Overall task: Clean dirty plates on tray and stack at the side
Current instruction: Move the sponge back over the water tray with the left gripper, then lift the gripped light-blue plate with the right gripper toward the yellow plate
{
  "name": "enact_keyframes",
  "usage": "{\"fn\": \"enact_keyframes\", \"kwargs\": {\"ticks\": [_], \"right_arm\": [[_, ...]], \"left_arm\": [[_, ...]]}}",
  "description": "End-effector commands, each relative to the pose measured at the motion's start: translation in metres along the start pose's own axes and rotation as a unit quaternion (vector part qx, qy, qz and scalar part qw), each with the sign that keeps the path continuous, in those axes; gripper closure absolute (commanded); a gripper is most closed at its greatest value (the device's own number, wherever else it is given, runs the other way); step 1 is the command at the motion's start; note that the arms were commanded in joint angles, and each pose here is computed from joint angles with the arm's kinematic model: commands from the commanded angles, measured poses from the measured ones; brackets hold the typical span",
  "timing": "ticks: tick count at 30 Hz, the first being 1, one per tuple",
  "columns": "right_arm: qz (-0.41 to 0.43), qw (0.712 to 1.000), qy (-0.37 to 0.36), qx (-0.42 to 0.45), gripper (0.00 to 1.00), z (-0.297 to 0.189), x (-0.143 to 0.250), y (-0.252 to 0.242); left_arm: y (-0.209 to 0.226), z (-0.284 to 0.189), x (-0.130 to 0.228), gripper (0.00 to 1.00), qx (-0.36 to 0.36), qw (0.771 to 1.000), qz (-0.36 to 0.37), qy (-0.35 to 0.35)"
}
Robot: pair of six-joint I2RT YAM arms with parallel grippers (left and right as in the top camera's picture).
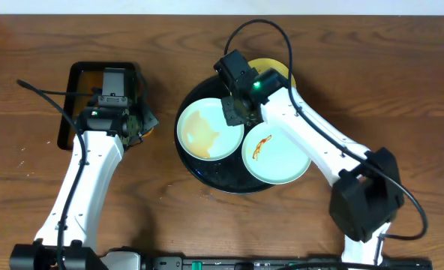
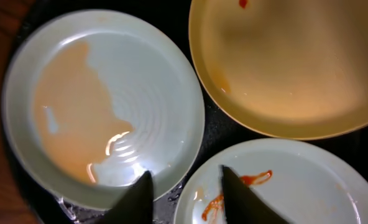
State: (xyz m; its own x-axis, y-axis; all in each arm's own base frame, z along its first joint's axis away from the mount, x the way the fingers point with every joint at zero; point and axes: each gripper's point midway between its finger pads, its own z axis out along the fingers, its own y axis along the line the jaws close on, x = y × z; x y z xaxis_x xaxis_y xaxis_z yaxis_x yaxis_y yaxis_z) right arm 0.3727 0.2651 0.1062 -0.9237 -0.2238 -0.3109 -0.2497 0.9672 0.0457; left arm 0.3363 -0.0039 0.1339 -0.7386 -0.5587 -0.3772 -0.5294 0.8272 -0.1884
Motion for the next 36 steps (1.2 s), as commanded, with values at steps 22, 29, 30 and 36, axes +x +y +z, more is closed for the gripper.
{"fn": "enact_keyframes", "kwargs": {"ticks": [22, 29, 30, 36], "right_arm": [[0.010, 0.995, 0.093, 0.032, 0.64, 0.103, 0.034, -0.009], [0.013, 0.993, 0.109, 0.033, 0.87, 0.115, 0.041, -0.012], [0.013, 0.993, 0.109, 0.033, 0.99, 0.115, 0.041, -0.012], [0.013, 0.996, 0.087, 0.033, 0.99, 0.102, 0.029, -0.011]], "left_arm": [[0.003, 0.000, 0.002, 0.92, -0.002, 1.000, -0.004, 0.003], [0.003, 0.000, 0.002, 0.92, -0.002, 1.000, -0.004, 0.003], [0.003, 0.000, 0.002, 0.92, -0.002, 1.000, -0.004, 0.003], [0.003, 0.001, 0.003, 0.92, -0.002, 1.000, -0.004, 0.004]]}}
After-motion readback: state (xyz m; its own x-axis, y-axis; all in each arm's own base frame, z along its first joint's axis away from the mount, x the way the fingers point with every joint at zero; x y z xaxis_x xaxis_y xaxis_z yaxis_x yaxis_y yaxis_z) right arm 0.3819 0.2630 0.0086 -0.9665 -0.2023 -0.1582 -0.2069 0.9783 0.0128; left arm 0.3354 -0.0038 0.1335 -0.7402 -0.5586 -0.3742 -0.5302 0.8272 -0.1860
